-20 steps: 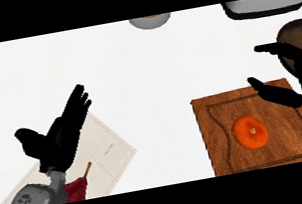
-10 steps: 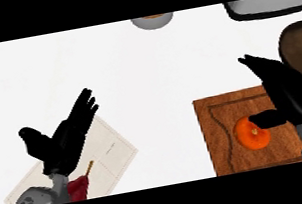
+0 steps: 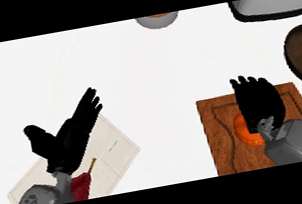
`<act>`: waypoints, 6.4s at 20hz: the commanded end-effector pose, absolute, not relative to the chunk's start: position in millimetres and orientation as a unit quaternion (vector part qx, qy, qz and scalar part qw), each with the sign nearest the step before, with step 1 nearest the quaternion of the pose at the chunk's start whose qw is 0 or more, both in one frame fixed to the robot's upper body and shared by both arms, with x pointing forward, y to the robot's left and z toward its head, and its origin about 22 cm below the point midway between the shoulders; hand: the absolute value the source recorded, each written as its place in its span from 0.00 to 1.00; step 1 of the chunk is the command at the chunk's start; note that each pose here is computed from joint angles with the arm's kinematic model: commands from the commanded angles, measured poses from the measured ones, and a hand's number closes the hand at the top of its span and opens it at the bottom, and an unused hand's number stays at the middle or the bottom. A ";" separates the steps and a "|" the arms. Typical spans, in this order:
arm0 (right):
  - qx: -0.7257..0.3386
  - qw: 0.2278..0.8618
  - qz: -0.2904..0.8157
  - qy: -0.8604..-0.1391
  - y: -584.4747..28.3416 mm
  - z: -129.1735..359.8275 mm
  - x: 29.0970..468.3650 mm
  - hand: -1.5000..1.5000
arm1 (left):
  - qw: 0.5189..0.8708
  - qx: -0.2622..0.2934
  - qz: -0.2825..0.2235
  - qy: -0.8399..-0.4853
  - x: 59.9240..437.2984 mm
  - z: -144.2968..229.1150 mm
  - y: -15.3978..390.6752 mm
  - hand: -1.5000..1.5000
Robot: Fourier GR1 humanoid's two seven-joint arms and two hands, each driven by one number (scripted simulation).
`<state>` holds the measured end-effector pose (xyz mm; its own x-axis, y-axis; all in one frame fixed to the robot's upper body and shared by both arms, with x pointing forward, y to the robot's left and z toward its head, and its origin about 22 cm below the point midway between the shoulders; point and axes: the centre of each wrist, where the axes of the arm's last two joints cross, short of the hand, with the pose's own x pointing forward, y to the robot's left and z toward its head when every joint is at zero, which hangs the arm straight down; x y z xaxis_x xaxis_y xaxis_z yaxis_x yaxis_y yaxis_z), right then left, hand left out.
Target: Pick the squash from the cutting board and place it in the pan
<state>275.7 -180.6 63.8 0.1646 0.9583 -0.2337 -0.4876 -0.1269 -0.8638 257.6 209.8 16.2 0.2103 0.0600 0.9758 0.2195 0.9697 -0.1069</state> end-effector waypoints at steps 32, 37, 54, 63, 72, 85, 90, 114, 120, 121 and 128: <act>-0.519 0.587 0.622 0.006 -116.0 29.1 284.0 0.00 | 0.776 -0.110 -0.032 -0.621 248.4 2.9 209.9 0.50; -0.513 0.587 0.626 0.005 -134.8 27.0 279.0 1.00 | 0.771 -0.108 -0.036 -0.626 255.6 14.1 209.6 0.50; -0.457 0.605 0.580 -0.298 -145.5 48.5 255.4 1.00 | 0.779 -0.093 -0.024 -0.620 252.2 10.2 226.1 0.50; -0.535 0.551 0.358 -0.531 -172.8 109.9 223.0 1.00 | 0.776 -0.095 -0.032 -0.623 242.8 11.8 216.1 0.50; -0.455 0.585 0.154 -0.653 -221.7 123.8 208.6 1.00 | 0.768 -0.101 -0.031 -0.631 257.8 10.7 228.2 0.50; -0.536 0.566 0.164 -0.605 -335.6 49.5 271.9 1.00 | 0.769 -0.101 -0.045 -0.630 269.4 18.6 209.5 0.50; -0.575 0.542 0.117 -0.602 -370.8 50.1 306.9 1.00 | 0.771 -0.118 -0.029 -0.625 263.0 12.3 214.0 0.50; -0.593 0.641 0.093 -0.478 -492.5 22.7 310.7 0.00 | 0.758 -0.133 -0.064 -0.636 265.0 30.6 195.4 0.50; -0.521 0.622 0.009 -0.584 -482.2 14.6 314.6 0.00 | 0.760 -0.129 -0.060 -0.634 258.6 16.9 198.6 0.50; -0.508 0.609 -0.015 -0.609 -486.4 30.2 321.5 0.00 | 0.759 -0.125 -0.058 -0.636 258.9 17.8 200.6 0.50; -0.413 0.615 -0.130 -0.659 -513.2 28.7 295.1 0.00 | 0.763 -0.123 -0.054 -0.633 264.0 19.2 206.8 0.50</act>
<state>307.3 -502.1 30.4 0.1873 0.4842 0.8547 0.6807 0.5633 -0.4683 261.2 205.6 17.5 0.1865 0.0675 0.9801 0.2357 0.9654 -0.1113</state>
